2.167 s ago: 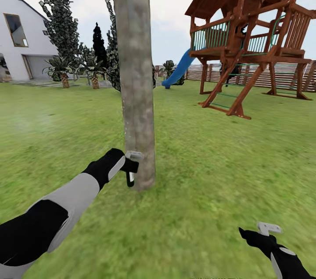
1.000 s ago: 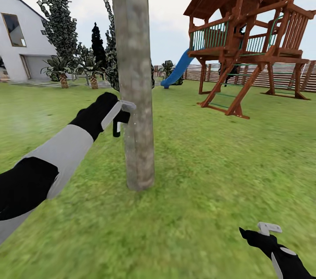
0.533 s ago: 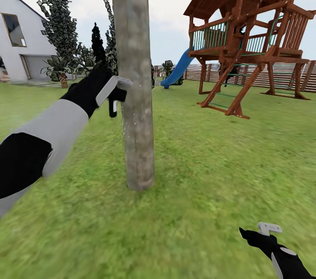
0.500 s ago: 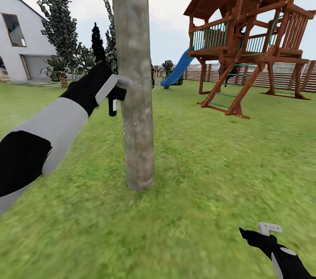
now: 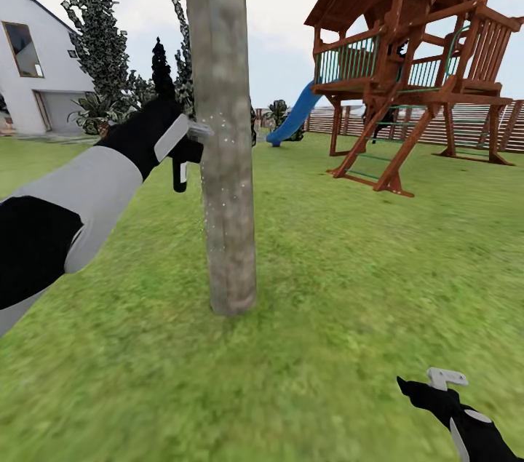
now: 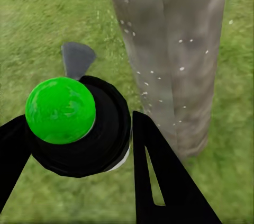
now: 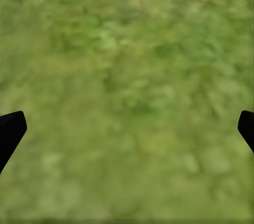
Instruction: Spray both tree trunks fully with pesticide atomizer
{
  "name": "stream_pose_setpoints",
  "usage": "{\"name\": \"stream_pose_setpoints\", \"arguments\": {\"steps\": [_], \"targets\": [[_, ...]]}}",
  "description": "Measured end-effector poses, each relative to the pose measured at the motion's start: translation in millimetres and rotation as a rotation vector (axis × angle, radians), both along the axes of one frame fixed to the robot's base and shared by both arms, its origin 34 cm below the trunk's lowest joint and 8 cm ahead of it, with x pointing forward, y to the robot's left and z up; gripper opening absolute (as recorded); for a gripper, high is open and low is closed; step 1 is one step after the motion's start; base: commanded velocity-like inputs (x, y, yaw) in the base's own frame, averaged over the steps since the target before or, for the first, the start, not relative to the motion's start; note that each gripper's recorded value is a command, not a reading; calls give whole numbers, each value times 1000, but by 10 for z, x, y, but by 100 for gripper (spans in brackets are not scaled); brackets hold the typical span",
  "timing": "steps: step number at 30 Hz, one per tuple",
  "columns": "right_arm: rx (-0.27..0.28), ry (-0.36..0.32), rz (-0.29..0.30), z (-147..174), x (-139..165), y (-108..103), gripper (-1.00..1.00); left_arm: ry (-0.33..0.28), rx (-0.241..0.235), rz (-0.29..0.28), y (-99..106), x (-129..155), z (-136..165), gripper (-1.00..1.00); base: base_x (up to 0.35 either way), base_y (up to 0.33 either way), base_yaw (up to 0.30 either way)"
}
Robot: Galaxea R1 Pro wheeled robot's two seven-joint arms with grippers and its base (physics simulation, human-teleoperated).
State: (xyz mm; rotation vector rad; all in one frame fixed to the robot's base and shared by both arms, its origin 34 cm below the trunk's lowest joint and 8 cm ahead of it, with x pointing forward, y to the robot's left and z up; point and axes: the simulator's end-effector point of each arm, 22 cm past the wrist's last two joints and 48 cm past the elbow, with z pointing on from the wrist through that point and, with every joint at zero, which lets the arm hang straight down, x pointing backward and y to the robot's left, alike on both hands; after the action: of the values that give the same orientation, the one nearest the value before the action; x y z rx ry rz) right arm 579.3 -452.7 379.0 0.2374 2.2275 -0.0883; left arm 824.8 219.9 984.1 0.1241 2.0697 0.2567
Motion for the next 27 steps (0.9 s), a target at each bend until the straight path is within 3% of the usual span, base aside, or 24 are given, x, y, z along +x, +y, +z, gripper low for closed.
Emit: {"name": "stream_pose_setpoints", "arguments": {"steps": [9,11,19,24,27], "targets": [[0,0,0,-2,-1,0,100,125,-34,41,164,0,-576,-100,0,0,0],[0,0,0,-1,1,0,100,181,-33,56,206,-20,-892,-100,0,0,0],[-1,1,1,-3,1,2,100,289,-43,52,181,-87,-2045,-100,0,0,0],[-1,1,1,-2,1,3,100,317,-50,49,169,-156,-2607,-100,0,0,0],[-1,1,2,-1,2,3,100,294,-53,45,163,-142,-2791,-100,0,0,0]]}}
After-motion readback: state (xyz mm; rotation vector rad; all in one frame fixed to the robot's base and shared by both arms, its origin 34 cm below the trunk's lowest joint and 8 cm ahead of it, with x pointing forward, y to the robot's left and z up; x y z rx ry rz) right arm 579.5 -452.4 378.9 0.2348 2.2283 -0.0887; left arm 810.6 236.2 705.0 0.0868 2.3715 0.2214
